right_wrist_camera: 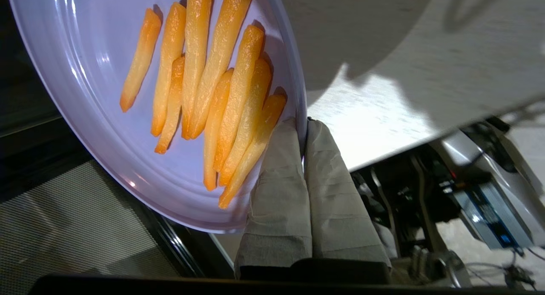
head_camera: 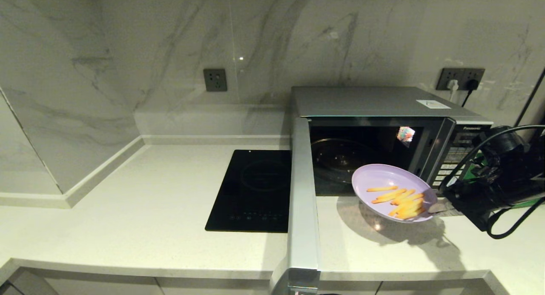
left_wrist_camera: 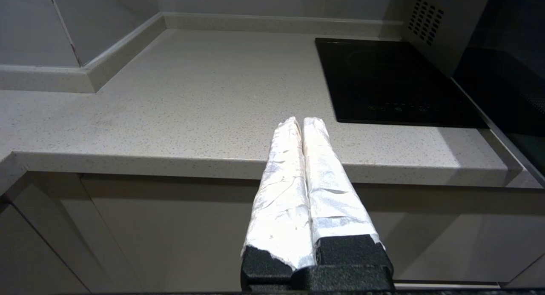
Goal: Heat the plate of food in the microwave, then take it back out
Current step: Put the plate in the microwave oven
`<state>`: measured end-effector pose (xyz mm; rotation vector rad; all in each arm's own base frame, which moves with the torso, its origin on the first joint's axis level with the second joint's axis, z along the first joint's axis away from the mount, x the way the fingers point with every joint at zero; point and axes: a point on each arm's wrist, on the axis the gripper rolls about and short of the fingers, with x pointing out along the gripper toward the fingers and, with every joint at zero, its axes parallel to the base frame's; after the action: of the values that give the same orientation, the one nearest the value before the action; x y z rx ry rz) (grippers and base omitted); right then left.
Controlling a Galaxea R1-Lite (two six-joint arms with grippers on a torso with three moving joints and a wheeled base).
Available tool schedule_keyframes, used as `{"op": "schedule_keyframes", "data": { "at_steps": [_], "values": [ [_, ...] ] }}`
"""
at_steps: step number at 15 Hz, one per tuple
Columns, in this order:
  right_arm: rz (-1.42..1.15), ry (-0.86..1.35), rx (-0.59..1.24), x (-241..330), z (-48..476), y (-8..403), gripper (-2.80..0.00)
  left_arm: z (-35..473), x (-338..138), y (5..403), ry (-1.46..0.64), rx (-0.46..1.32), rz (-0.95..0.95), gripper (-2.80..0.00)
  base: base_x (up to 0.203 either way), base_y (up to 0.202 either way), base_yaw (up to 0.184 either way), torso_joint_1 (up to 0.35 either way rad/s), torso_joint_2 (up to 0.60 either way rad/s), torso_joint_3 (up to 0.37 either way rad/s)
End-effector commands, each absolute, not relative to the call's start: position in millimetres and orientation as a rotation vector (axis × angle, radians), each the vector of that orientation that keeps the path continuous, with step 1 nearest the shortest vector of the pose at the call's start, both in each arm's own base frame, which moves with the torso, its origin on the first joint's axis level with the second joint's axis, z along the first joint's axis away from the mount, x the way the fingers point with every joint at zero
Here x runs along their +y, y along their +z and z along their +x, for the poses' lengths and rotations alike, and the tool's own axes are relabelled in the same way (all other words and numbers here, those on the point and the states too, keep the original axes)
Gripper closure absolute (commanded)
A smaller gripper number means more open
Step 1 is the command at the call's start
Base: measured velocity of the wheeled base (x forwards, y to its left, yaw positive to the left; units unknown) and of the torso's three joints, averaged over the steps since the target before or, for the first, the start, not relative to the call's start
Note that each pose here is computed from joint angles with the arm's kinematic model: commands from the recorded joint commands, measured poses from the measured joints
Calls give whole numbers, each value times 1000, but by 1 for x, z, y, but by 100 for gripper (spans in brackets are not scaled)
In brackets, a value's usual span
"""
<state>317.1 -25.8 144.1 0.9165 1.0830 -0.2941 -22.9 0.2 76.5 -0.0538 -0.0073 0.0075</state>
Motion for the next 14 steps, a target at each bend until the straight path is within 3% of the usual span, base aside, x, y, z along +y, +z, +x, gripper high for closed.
{"op": "schedule_keyframes", "data": {
  "at_steps": [1,14],
  "values": [
    [906,-262,1098,-8,328,138,0,-23,0,77,7,-8,-55,0,0,0,0,0,0,0],
    [1038,-254,1002,18,385,126,0,-23,0,77,7,-8,-55,0,0,0,0,0,0,0]
  ]
}}
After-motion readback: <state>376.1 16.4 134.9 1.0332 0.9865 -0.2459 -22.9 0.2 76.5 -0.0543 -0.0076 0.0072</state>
